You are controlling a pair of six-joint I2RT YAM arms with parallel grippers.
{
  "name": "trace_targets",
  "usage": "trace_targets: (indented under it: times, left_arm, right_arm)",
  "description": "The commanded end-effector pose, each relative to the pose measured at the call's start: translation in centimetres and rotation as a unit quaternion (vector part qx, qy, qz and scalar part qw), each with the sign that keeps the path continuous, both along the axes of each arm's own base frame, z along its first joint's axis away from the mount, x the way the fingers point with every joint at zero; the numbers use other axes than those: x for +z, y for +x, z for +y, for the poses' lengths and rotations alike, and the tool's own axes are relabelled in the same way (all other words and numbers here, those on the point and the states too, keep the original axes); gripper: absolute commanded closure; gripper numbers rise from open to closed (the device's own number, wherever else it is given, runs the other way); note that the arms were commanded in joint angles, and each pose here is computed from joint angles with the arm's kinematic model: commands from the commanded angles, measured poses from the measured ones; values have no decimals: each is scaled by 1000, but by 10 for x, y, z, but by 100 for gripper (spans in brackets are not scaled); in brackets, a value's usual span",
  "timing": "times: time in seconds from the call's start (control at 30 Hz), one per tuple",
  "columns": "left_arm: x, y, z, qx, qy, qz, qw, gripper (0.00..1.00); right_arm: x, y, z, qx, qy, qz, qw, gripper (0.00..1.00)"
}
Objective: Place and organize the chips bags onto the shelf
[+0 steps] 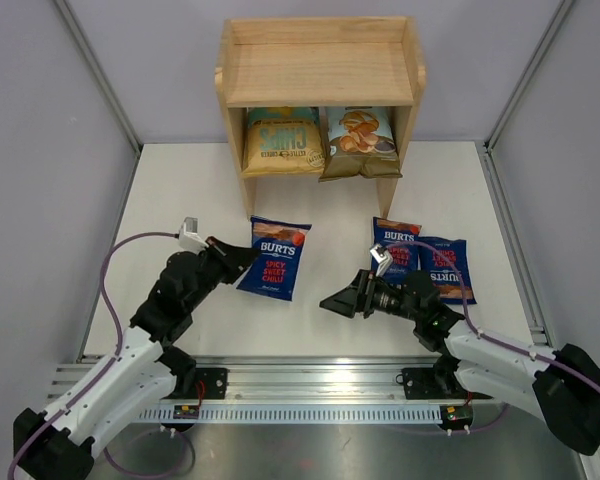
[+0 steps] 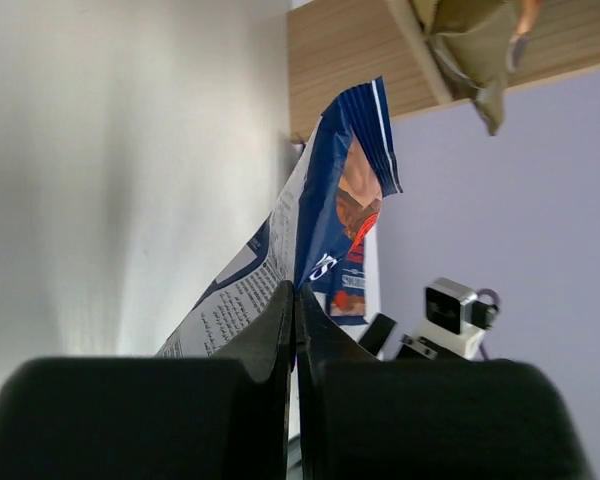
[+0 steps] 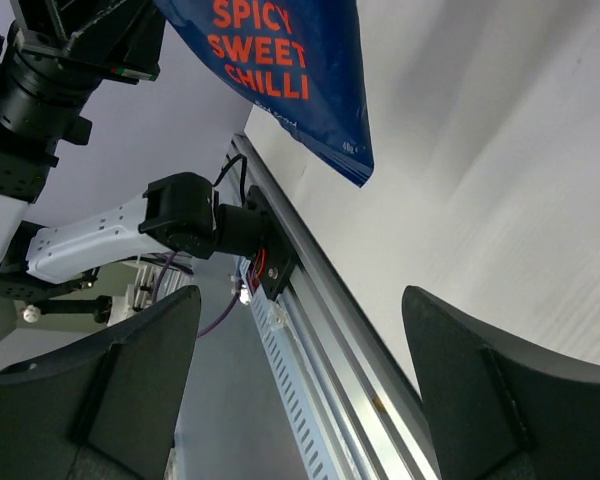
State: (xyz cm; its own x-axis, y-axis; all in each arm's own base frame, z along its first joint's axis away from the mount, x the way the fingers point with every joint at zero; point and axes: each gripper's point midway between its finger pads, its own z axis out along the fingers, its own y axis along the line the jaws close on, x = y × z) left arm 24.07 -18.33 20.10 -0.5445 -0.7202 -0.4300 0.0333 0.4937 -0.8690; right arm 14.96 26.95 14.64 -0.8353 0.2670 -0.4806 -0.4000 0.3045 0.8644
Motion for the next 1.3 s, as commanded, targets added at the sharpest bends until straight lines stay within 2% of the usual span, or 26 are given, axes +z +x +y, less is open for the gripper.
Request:
trace_targets:
  times: [0.0, 0.13, 0.4, 0.5, 0.53, 0.6, 0.67, 0.73, 0.77, 0.83, 0.87, 0.93, 0.97, 1.0, 1.13, 1.23, 1.27]
  left_arm:
    - [68, -10, -13, -37, -73, -63, 995, 100]
    - [96, -25, -20, -70, -113, -84, 988, 100]
    - [136, -52, -27, -116, -174, -106, 972, 100]
    - [140, -56, -29, -126, -182, -106, 969, 100]
    - [140, -57, -30, -128, -182, -105, 969, 100]
    - [141, -58, -30, -132, -173, -110, 970, 100]
    - [143, -60, -27, -134, -130, -125, 974, 100]
    - [145, -63, -28, -153, -76, -145, 975, 89]
    - [154, -68, -23, -166, -14, -180, 969, 68]
    - [153, -78, -22, -201, 50, -224, 952, 51]
    - [152, -83, -21, -214, 71, -232, 946, 32]
    - [144, -95, -20, -251, 115, -259, 926, 15]
    - [140, -101, -21, -269, 125, -266, 917, 12]
    - [136, -102, -21, -276, 134, -271, 913, 8]
    - [112, -104, -24, -312, 167, -262, 898, 7]
    - [104, -110, -34, -349, 151, -258, 888, 7]
    - [112, -111, -39, -354, 138, -278, 882, 7]
  right_arm:
    - [64, 24, 17, -25, 60, -147, 987, 11]
    - [74, 38, 35, -20, 46, -181, 982, 11]
    - [108, 49, 74, 10, 77, -228, 971, 16]
    - [130, 46, 87, 25, 101, -250, 963, 38]
    - [134, 45, 90, 29, 108, -254, 961, 54]
    - [140, 41, 92, 36, 122, -258, 958, 69]
    - [141, 35, 91, 49, 124, -257, 957, 81]
    - [140, 27, 89, 63, 126, -249, 958, 86]
    - [141, 24, 88, 68, 127, -244, 959, 89]
    - [144, 10, 85, 101, 125, -231, 960, 90]
    - [145, 5, 85, 112, 121, -231, 959, 91]
    - [146, -9, 83, 153, 105, -220, 958, 92]
    - [138, -12, 82, 165, 86, -198, 962, 92]
    - [149, -19, 81, 181, 89, -203, 958, 93]
    - [158, -35, 74, 223, 65, -202, 951, 93]
    - [166, -45, 69, 247, 58, -214, 943, 93]
    - [168, -47, 68, 253, 56, -222, 940, 93]
